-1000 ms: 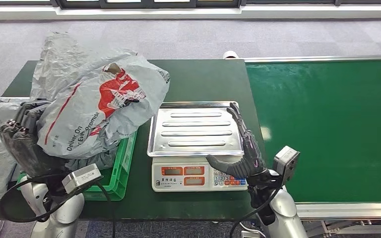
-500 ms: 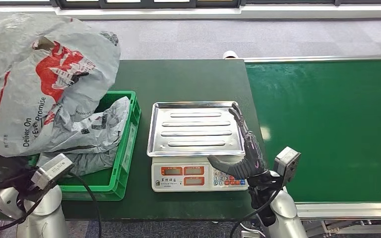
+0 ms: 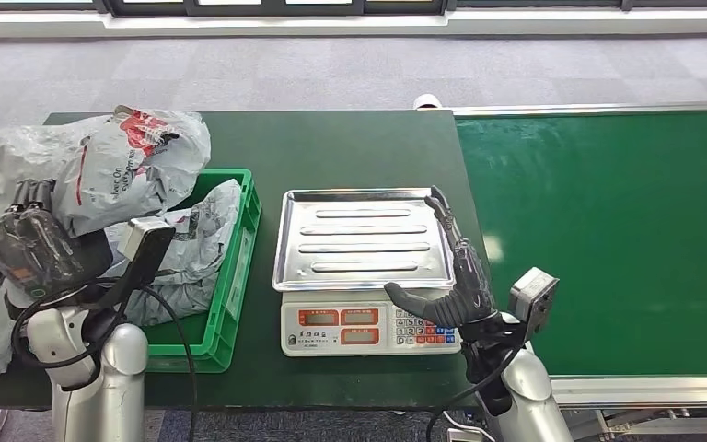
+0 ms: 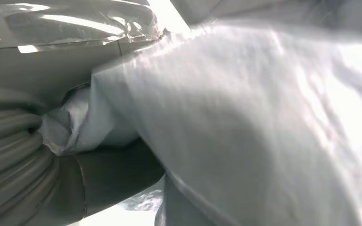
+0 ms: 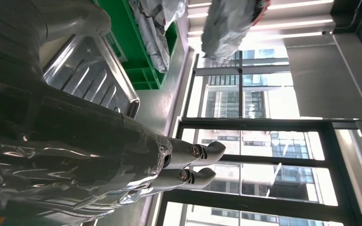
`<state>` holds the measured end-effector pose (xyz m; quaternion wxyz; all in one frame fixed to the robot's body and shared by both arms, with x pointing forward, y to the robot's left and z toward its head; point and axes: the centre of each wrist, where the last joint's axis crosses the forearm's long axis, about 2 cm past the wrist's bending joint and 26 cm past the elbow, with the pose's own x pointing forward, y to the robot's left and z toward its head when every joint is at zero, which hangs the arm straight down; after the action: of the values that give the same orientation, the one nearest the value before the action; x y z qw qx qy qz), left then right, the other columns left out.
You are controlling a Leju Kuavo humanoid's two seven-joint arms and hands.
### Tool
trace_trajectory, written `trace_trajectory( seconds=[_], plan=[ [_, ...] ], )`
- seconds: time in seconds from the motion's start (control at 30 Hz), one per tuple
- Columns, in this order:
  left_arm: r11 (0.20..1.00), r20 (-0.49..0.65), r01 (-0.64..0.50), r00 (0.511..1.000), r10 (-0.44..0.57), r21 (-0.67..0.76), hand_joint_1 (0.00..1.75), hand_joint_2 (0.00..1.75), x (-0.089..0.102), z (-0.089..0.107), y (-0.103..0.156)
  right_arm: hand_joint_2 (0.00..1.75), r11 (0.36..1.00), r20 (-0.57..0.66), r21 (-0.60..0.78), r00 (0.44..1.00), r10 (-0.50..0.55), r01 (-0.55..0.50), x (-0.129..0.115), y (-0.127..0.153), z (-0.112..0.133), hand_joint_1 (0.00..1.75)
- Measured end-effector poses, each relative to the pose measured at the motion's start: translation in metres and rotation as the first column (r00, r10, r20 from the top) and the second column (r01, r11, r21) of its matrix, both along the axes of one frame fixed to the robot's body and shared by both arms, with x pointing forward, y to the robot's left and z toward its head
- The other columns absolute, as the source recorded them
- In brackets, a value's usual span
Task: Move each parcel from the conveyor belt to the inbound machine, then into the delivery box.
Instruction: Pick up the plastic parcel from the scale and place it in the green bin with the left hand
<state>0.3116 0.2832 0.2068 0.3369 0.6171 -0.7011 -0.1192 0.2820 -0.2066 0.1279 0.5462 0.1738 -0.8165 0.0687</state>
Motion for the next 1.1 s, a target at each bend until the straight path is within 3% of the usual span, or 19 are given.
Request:
trace_trajectory(
  seconds=[0.23,0.43,0.93,1.07,1.1],
  plan=[
    [1.000,-0.251,0.009,0.968,-0.015,-0.026,1.75,1.75,0.013,-0.046,-0.005,1.75,1.000,-0.009,-0.002,1.000,0.004,-0.004,0.002,0.000,0.002,0.00],
    [0.999,-0.387,0.001,0.922,-0.013,-0.033,1.75,1.75,0.020,-0.075,-0.001,1.75,1.000,-0.012,0.003,1.000,0.012,-0.012,0.003,0.002,0.003,0.00],
    [0.999,-0.517,-0.003,0.856,-0.014,-0.032,1.75,1.75,0.023,-0.098,0.004,1.75,1.000,-0.007,0.001,1.000,0.013,-0.013,0.006,0.002,0.005,0.00],
    [1.000,-0.528,-0.006,0.849,-0.011,-0.030,0.02,1.75,0.023,-0.100,0.006,1.75,1.000,-0.007,0.001,1.000,0.014,-0.014,0.006,0.002,0.005,0.00],
    [1.000,-0.531,-0.009,0.848,-0.009,-0.030,0.00,1.75,0.023,-0.101,0.006,1.75,1.000,-0.007,0.001,1.000,0.014,-0.014,0.006,0.002,0.005,0.00]
  ],
)
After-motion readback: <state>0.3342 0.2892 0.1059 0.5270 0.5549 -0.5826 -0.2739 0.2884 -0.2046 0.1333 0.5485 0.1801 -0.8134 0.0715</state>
